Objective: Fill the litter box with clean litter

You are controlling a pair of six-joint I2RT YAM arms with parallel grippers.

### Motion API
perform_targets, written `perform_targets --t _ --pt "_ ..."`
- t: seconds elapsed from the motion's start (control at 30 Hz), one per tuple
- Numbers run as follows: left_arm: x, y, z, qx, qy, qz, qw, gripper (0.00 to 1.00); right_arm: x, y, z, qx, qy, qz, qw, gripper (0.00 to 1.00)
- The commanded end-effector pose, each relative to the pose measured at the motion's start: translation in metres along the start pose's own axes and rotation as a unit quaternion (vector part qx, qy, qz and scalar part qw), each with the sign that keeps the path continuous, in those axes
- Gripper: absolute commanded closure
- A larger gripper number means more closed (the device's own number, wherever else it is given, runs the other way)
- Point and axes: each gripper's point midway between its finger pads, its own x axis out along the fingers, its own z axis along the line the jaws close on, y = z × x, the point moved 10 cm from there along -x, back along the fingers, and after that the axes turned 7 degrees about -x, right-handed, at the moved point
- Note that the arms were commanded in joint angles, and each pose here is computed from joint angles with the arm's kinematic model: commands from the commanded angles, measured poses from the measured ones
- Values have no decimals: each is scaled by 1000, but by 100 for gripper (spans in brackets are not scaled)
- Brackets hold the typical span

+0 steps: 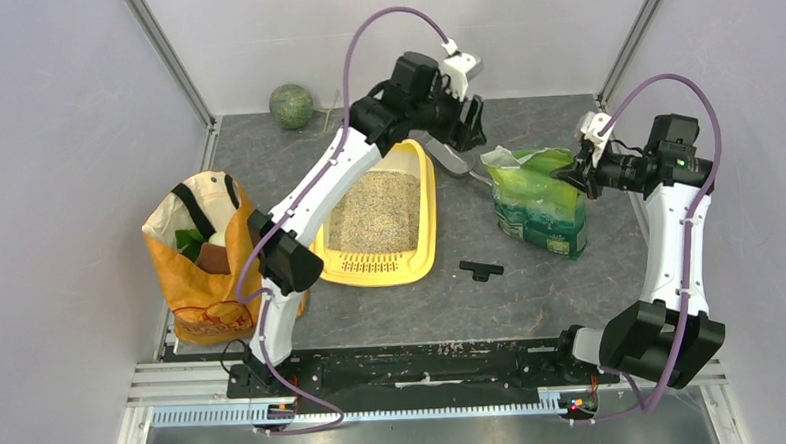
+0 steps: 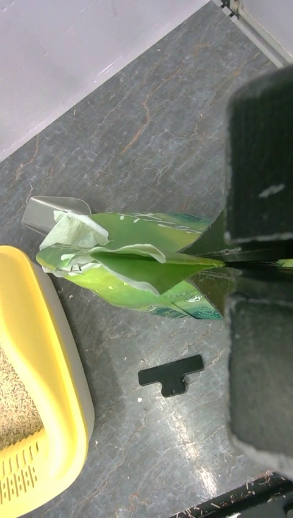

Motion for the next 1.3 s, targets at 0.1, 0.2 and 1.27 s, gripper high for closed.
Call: perform_targets --t 0.1,0.2,1.27 --pt "19 35 6 119 135 80 980 21 -8 -24 7 -53 -9 -46 998 100" --pt "5 25 24 192 182 47 963 17 -9 -25 12 -64 -17 -45 997 100" --pt "105 83 5 305 326 3 894 8 -13 -34 18 -79 -40 -53 995 100"
